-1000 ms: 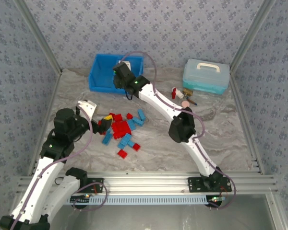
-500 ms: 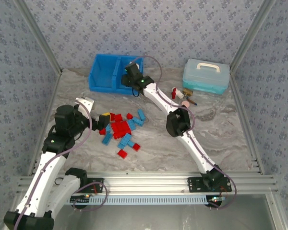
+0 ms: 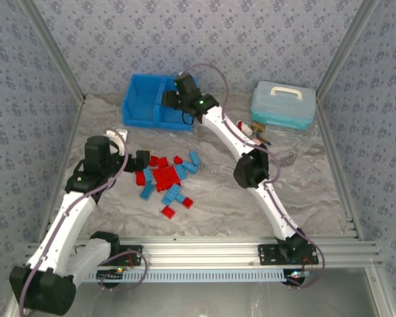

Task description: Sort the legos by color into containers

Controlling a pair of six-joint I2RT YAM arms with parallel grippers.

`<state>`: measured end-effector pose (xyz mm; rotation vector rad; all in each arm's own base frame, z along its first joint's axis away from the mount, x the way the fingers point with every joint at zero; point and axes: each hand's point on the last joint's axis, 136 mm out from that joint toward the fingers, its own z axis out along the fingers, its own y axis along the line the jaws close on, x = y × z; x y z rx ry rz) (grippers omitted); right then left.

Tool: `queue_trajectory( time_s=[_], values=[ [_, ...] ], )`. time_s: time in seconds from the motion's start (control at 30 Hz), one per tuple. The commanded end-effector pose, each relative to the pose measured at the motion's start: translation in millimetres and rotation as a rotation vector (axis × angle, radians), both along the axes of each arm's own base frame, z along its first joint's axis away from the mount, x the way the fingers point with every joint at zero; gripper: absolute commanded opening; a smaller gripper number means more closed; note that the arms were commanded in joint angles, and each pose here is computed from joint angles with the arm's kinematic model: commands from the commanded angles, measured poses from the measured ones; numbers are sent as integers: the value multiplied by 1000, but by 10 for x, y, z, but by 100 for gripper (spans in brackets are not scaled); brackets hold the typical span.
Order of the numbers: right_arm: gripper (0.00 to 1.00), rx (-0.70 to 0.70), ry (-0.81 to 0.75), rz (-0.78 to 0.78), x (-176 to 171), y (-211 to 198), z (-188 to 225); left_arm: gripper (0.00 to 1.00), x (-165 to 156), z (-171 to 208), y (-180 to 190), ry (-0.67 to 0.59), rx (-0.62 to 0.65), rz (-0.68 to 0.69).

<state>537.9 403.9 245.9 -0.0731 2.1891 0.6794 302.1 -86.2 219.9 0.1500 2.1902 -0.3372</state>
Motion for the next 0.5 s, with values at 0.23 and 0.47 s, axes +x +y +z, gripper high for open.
queue_trajectory(
  time_s=[0.23,0.47],
  values=[
    [85,-193,-197,89,-1568,-1074,1333,90,-37,-493,129,338,-171,409],
    [91,-182,-55,-61,-2158,-1904,669,74,-351,-1041,110,527,-63,515]
  ],
)
